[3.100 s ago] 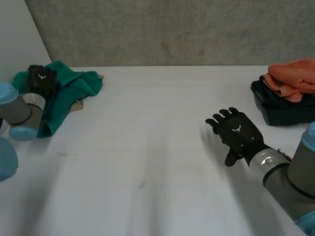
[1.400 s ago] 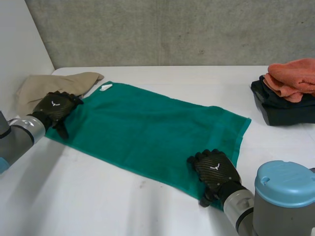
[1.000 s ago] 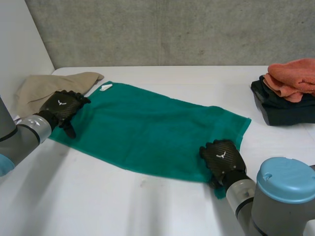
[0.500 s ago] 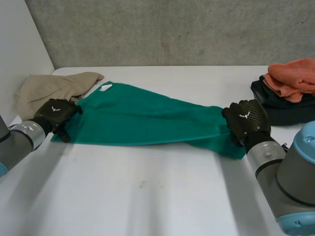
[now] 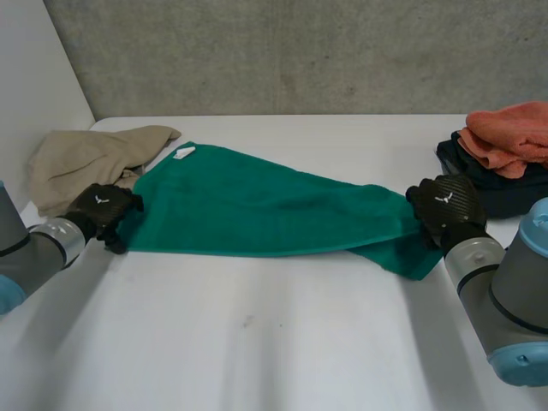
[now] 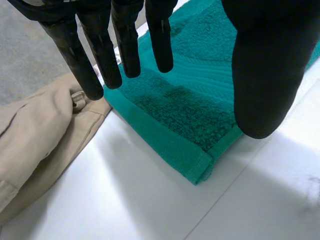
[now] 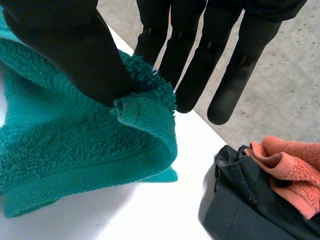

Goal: Fold the laundry.

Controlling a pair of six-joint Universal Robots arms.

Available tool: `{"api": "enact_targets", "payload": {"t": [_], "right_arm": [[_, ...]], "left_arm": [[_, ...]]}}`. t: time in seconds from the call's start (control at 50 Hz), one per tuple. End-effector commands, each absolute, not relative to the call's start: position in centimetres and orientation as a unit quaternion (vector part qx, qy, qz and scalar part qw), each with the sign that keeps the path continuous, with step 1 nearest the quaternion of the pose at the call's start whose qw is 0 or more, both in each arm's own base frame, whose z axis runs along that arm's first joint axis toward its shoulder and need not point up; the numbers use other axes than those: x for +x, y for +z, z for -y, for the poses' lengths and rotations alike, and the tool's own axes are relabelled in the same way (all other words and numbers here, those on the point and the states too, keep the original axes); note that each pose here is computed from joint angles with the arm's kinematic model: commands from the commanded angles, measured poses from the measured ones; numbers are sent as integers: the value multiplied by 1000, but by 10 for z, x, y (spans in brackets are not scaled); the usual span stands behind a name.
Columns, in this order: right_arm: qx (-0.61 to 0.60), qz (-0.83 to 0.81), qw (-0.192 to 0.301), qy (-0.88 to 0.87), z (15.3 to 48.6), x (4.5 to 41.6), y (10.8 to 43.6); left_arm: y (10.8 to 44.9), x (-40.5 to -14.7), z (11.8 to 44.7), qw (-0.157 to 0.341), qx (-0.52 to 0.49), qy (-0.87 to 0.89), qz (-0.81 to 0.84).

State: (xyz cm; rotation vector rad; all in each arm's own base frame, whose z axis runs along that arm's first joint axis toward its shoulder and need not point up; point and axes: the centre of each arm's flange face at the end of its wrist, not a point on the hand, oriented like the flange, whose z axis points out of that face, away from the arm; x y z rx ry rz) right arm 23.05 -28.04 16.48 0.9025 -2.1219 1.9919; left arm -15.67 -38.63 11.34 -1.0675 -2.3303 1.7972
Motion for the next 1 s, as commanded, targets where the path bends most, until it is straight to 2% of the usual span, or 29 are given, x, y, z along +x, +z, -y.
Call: {"api": "enact_targets", "payload": {"t": [0.02,0.68,1.0], "right_arm": [[301,697,45,649,278,232,161],[305,702,44,642,277,232,156],[305,702,45,642,277,231,156]], "left_arm": [[112,-163,391,7,-347,578,739],[96,-189,417,16,-368,595,715],[112,-201,429,-11,-361,621,696]]}}
